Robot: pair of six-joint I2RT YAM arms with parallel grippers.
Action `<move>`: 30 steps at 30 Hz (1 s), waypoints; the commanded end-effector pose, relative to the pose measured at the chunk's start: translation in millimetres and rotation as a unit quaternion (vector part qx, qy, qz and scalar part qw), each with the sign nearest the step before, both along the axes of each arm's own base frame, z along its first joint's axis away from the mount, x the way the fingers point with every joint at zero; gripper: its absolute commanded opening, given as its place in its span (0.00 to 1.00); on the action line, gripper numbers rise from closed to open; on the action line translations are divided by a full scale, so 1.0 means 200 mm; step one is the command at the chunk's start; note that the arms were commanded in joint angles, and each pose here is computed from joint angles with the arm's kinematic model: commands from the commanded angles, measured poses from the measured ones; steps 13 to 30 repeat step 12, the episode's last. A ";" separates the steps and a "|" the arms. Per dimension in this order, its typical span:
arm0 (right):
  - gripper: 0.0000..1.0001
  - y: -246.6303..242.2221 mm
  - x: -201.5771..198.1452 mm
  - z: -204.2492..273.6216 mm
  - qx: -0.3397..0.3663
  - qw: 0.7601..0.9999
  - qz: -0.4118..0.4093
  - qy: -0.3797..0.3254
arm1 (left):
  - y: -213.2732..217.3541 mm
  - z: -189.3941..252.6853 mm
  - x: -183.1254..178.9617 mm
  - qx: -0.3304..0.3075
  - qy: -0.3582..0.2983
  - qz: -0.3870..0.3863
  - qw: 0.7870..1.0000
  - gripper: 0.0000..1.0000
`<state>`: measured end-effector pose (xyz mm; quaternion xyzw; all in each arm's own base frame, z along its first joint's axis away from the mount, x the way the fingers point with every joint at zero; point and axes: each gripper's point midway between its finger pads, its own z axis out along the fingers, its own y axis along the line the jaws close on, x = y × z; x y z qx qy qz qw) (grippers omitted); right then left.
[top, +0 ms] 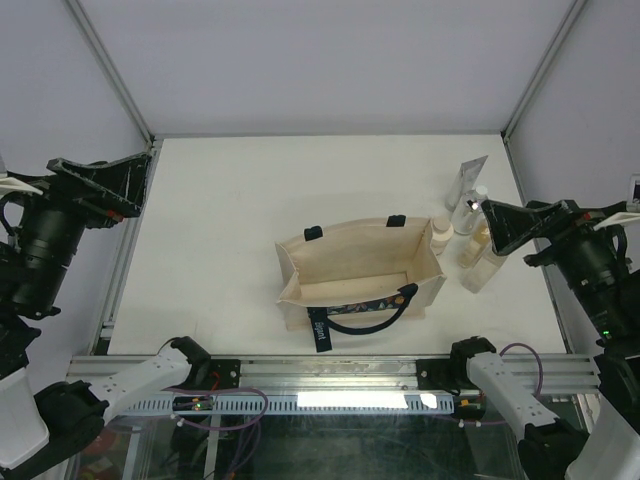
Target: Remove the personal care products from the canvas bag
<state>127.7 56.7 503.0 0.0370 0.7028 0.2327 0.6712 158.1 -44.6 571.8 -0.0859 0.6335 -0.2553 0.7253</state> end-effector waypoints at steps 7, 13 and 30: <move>1.00 0.03 0.14 0.06 0.004 1.000 0.000 -0.013 | 0.07 -0.06 0.05 0.006 0.020 0.051 0.998 0.99; 1.00 0.02 0.15 0.06 0.004 1.000 -0.004 -0.015 | 0.03 -0.11 0.08 0.028 0.048 0.044 0.997 0.99; 1.00 0.02 0.15 0.06 0.004 1.000 -0.004 -0.015 | 0.03 -0.11 0.08 0.028 0.048 0.044 0.997 0.99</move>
